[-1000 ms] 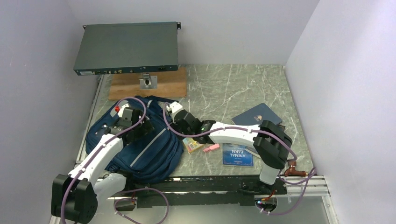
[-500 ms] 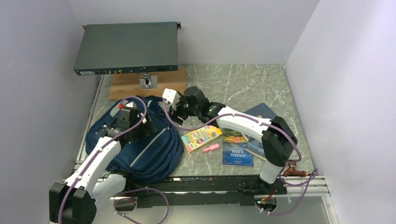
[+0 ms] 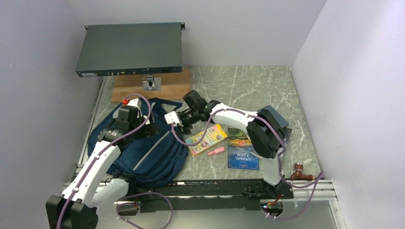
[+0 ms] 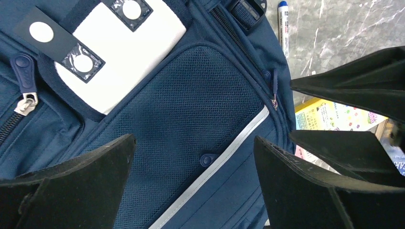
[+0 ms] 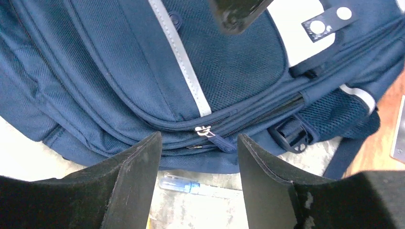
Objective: Pack the student bag
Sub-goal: Unzip the student bag at the center of the board.
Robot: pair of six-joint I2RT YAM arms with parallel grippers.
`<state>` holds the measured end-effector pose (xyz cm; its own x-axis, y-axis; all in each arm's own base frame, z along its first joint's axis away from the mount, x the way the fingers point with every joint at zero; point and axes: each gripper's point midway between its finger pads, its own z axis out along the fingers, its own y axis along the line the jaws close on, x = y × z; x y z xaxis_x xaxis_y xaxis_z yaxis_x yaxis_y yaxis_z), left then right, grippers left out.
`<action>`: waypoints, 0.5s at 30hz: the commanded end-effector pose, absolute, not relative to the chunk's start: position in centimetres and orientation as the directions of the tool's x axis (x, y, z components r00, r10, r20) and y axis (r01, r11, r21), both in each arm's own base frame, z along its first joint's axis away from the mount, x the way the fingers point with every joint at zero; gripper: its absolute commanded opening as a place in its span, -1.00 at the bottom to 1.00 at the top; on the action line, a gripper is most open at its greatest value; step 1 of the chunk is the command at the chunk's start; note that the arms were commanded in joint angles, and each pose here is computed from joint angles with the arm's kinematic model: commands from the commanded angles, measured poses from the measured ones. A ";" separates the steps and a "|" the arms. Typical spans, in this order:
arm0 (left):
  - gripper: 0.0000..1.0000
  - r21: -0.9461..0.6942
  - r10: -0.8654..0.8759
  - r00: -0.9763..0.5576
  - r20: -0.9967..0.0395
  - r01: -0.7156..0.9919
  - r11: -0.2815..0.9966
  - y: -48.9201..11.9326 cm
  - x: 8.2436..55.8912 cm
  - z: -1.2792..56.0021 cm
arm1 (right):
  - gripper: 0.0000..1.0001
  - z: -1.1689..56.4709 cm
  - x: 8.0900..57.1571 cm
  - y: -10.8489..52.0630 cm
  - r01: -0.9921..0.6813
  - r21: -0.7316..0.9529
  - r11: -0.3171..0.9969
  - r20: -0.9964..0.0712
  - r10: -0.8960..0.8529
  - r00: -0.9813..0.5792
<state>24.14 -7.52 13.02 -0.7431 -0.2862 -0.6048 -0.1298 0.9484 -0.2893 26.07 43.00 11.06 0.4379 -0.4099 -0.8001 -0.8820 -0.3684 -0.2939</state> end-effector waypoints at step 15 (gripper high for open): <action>0.99 -0.255 -0.231 -0.687 -0.689 -0.068 0.964 -6.9 24.9 15.6 | 0.22 9.1 27.0 45.4 -0.816 -0.295 -0.497 -0.812 -0.320 0.488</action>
